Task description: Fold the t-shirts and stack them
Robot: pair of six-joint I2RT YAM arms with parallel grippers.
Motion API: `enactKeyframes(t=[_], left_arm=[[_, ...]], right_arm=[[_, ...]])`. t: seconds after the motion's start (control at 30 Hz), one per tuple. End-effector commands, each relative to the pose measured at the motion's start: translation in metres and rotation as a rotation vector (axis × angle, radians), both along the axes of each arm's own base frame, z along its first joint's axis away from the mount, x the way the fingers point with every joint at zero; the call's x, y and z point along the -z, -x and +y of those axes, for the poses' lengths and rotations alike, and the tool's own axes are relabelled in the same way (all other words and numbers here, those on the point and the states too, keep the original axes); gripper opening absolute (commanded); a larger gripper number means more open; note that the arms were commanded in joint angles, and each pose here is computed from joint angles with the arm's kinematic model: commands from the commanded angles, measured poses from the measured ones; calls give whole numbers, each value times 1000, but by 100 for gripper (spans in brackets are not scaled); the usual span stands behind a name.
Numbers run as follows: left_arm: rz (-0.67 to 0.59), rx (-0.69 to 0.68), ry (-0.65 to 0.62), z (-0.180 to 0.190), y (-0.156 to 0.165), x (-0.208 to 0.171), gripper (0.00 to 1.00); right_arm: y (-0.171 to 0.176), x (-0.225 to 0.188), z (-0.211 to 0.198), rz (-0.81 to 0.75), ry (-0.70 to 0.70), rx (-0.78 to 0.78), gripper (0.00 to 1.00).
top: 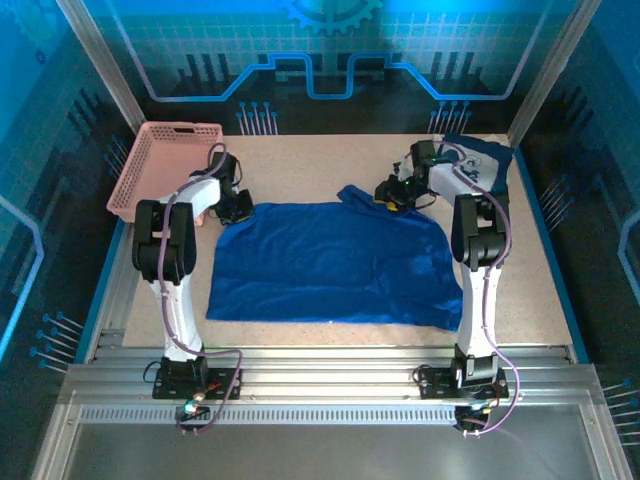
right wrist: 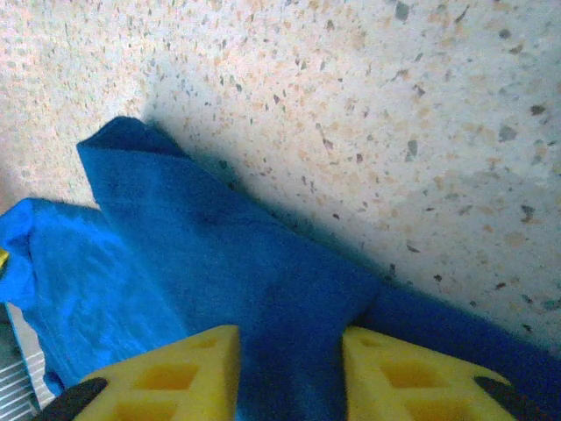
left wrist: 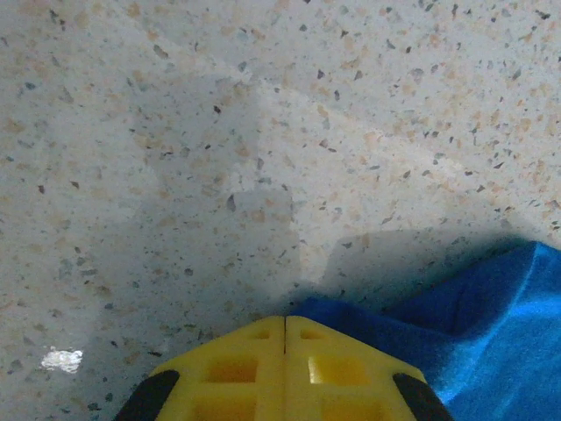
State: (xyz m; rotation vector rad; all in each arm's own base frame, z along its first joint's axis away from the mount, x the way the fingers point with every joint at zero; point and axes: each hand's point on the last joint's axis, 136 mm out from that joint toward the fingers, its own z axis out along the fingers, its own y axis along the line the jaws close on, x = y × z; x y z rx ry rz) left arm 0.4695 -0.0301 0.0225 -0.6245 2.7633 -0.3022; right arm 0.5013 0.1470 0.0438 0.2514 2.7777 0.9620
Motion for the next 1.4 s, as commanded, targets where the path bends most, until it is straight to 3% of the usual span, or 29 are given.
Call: enactKeyframes(t=[0.0, 0.37, 1.0, 1.37], left_arm=[[-21, 6, 23, -7, 4, -14, 0], [-20, 10, 25, -8, 6, -13, 0], [-20, 38, 2, -6, -2, -14, 0], [-41, 48, -19, 4, -8, -26, 0]], right_arm=[[-9, 0, 9, -10, -26, -2, 32], [-33, -7, 1, -65, -1, 32, 11], [-80, -30, -44, -224, 298, 60, 0], [-93, -52, -54, -339, 439, 29, 0]])
